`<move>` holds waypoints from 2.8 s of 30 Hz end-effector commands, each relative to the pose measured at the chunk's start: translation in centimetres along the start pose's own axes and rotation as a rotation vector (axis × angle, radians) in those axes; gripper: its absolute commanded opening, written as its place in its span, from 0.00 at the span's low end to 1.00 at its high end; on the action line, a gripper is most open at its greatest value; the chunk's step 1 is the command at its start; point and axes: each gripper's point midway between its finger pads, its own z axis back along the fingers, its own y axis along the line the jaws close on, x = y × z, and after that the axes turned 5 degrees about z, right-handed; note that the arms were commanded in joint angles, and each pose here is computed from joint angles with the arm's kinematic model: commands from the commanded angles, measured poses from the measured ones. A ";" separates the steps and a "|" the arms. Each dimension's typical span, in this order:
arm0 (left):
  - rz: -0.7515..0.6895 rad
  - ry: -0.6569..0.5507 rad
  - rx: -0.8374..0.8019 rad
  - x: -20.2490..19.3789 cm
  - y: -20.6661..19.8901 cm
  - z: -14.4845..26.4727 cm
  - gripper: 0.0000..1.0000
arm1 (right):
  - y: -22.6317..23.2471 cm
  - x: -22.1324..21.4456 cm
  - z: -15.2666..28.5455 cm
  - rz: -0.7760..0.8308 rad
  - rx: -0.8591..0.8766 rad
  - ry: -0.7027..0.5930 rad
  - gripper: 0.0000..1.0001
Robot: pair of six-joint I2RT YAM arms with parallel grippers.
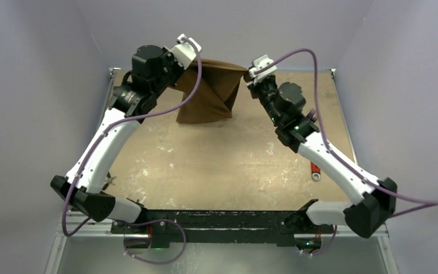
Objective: Fold the napkin into a case and place the utensils inside
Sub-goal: Flatten out the crumpled napkin at the center of the board, then pick up the flattened napkin from the center of the board.
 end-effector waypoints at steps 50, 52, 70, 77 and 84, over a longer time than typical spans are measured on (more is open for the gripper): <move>-0.591 0.115 0.167 -8.4 2.5 4.0 0.00 | -6.2 -0.7 5.1 -0.077 -0.422 0.430 0.00; -0.631 0.123 0.174 -9.0 2.2 2.6 0.00 | -6.0 -2.6 4.0 -0.069 -0.423 0.463 0.00; -0.803 0.153 0.456 -11.8 4.6 -11.7 0.33 | -7.1 -21.0 -7.8 -0.056 -0.445 0.692 0.19; -0.463 0.229 -0.104 -13.3 -2.2 -10.4 0.34 | -7.1 -24.1 -8.7 -0.059 -0.541 0.785 0.86; -0.365 0.337 -0.700 -20.2 -12.5 -0.7 0.27 | -3.7 -18.7 -3.2 -0.200 -0.482 0.690 0.99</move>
